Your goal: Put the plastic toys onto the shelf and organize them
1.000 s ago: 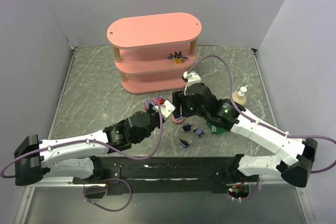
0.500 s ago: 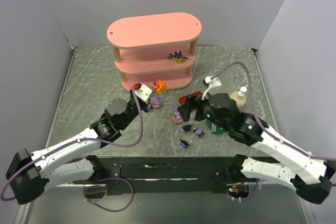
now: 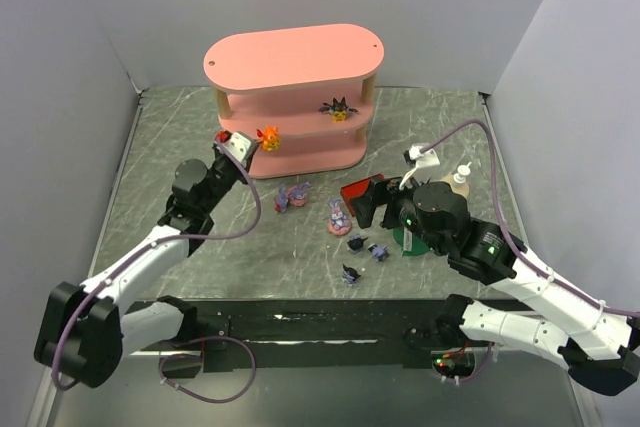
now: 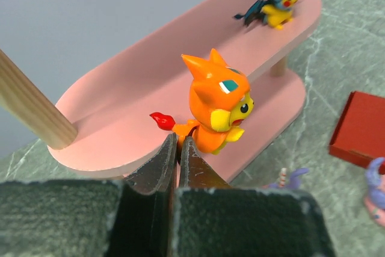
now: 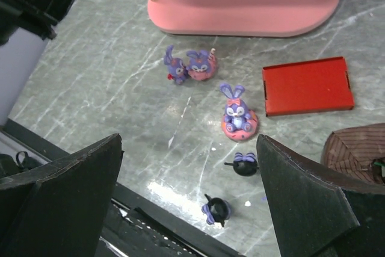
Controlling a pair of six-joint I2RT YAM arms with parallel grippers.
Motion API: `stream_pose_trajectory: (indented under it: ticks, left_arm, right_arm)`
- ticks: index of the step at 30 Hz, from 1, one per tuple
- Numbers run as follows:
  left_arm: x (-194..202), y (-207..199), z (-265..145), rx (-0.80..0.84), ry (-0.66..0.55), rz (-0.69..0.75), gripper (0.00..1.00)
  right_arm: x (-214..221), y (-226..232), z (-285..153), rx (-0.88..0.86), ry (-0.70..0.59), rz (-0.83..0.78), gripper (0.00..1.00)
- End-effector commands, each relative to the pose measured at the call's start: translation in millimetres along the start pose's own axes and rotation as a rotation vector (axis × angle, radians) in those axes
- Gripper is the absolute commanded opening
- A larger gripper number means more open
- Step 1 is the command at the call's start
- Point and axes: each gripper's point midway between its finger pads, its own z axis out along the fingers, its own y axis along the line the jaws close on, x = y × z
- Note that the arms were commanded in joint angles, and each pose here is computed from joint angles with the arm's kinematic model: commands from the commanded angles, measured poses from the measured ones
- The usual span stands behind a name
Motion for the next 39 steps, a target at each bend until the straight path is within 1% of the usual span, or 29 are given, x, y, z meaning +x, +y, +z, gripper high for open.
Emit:
stream_pose_trajectory:
  ticks: [1, 3, 4, 5, 6, 8, 9, 10, 12, 18, 23, 33, 39]
  left_arm:
    - [-38, 9, 13, 0.095, -0.161, 0.018, 0.01]
    - [-44, 10, 15, 0.12, -0.199, 0.017, 0.01]
    - [-37, 15, 18, 0.122, -0.187, 0.014, 0.01]
    - [-41, 17, 22, 0.129, -0.196, 0.024, 0.01]
    - [-33, 16, 26, 0.148, -0.178, 0.026, 0.01]
    - [-36, 22, 34, 0.145, -0.182, 0.051, 0.01]
    - [-30, 22, 38, 0.15, -0.167, 0.05, 0.01]
    - [-33, 22, 41, 0.16, -0.176, 0.057, 0.01]
    - [-26, 23, 47, 0.167, -0.163, 0.065, 0.01]
    - [-17, 30, 60, 0.145, -0.163, 0.095, 0.01]
    - [-12, 36, 60, 0.09, -0.196, 0.101, 0.01]
    - [7, 41, 67, 0.079, -0.158, 0.13, 0.04]
    - [13, 47, 63, 0.06, -0.149, 0.121, 0.06]
  right_arm:
    - [-17, -6, -5, 0.033, -0.046, -0.004, 0.99]
    - [-18, -7, -5, 0.041, -0.05, -0.006, 0.99]
    - [-19, -8, -5, 0.043, -0.049, -0.008, 0.99]
    - [-20, -8, -4, 0.047, -0.051, -0.007, 0.99]
    - [-20, -9, -4, 0.05, -0.05, -0.008, 0.99]
    - [-21, -11, -4, 0.057, -0.052, -0.004, 0.99]
    - [-21, -11, -4, 0.06, -0.052, -0.004, 0.99]
    - [-21, -12, -4, 0.064, -0.052, -0.002, 0.99]
    - [-20, -14, -4, 0.07, -0.053, 0.001, 0.99]
    - [-19, -18, -4, 0.081, -0.051, 0.001, 0.99]
    - [-19, -21, 0, 0.094, -0.047, 0.0, 0.99]
    - [-17, -24, 7, 0.096, -0.037, 0.01, 0.99]
    - [-16, -26, 9, 0.099, -0.03, 0.014, 0.99]
